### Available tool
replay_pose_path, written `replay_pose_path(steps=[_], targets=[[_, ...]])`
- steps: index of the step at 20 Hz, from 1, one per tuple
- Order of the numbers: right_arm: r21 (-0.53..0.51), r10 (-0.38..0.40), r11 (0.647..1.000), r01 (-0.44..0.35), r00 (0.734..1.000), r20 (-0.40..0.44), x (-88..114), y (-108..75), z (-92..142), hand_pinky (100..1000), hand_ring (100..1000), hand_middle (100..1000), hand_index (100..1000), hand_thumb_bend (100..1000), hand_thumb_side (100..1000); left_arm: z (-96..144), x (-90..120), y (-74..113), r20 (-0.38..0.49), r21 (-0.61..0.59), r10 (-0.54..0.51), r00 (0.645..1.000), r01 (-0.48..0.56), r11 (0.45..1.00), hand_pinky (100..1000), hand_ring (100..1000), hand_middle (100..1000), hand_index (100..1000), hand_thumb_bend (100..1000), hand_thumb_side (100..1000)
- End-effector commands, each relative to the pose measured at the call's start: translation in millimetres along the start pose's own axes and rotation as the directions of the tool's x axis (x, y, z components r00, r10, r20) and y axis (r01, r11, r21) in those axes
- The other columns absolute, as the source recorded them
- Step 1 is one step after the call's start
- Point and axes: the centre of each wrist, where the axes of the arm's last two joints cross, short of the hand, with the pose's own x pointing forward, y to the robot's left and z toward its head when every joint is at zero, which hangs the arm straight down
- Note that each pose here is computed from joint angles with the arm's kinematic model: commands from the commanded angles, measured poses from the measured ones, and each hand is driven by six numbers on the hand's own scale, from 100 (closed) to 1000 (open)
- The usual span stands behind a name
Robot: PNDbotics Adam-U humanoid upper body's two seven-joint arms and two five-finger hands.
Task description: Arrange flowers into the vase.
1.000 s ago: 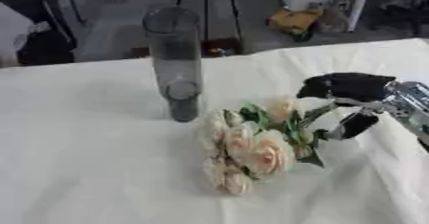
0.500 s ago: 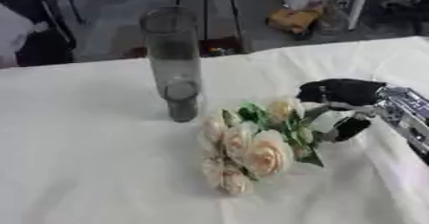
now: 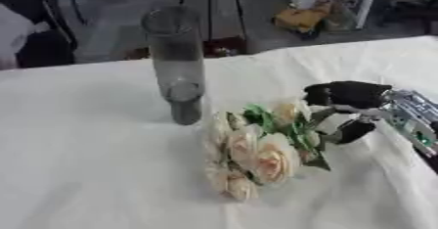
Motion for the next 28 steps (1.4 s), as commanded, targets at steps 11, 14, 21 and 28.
replay_pose_path(steps=[11,14,21,28], targets=[[-0.015,-0.007,1.000,0.007,1.000,0.014,-8,-9.8,3,767,1000,661,776,170,504,-5,4,-2.0,0.020,-0.006,0.009,1.000,-0.009,1.000,477,628,751,824,100,1000],[-0.005,-0.027,1.000,0.027,0.999,0.022,-8,-8.0,1,755,1000,630,761,163,496,-5,4,-2.4,0.019,-0.008,0.011,1.000,-0.011,1.000,477,627,751,824,100,1000],[0.008,-0.088,0.996,0.088,0.996,0.022,-12,-2.7,1,620,1000,531,692,109,471,-5,4,-2.6,0.019,-0.010,0.012,1.000,-0.012,1.000,476,627,752,824,100,1000],[-0.018,-0.103,0.994,0.103,0.995,0.017,-13,-2.9,2,324,1000,402,602,121,498,-6,4,-3.0,0.020,-0.011,0.014,1.000,-0.014,1.000,473,626,752,823,100,1000]])
